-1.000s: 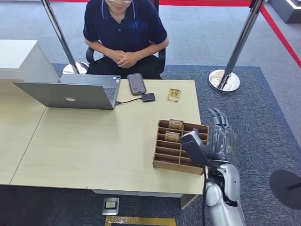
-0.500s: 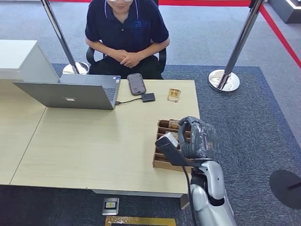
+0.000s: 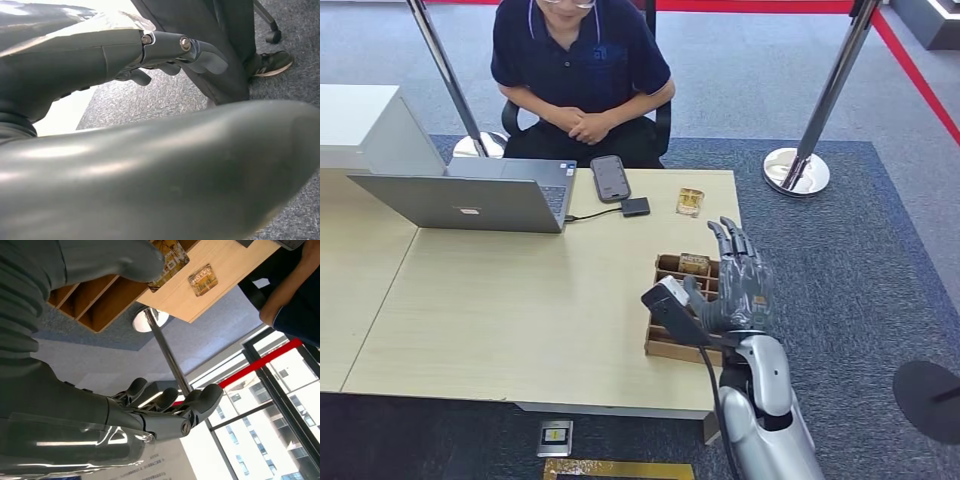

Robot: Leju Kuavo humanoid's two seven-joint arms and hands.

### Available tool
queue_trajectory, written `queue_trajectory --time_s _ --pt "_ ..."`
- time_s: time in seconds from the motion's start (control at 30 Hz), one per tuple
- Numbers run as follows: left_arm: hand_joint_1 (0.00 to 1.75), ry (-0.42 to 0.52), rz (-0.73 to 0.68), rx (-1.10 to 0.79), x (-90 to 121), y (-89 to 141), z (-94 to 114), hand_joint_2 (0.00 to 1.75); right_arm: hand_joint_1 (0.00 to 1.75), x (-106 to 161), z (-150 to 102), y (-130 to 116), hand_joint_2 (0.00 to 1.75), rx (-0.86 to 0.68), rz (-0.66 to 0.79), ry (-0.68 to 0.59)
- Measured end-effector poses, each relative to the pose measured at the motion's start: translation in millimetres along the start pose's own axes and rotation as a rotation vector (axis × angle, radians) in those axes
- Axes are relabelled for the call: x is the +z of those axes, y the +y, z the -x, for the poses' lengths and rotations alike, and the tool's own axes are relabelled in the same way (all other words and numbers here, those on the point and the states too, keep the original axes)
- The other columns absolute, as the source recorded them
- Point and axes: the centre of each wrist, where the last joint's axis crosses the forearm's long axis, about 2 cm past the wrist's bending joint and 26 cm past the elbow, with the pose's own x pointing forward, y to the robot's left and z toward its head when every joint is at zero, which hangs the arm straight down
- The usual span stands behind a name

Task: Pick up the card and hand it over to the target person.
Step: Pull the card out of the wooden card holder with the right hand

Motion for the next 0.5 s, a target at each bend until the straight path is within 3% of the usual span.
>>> queue_trajectory --time_s 0.13,0.3,0.5 --pt "0.0 0.007 -0.001 0.003 0 0 0 0.0 0.63 -2 -1 4 1.75 0.014 -0.015 0.004" --pt "0.0 0.014 -0.003 0.006 0 0 -1 0.0 1.0 -5 -3 9 1.75 0.036 -0.035 0.002" --pt "0.0 0.011 -0.002 -0.002 0 0 0 0.0 1.01 -9 -2 12 1.75 0.044 -0.053 0.019"
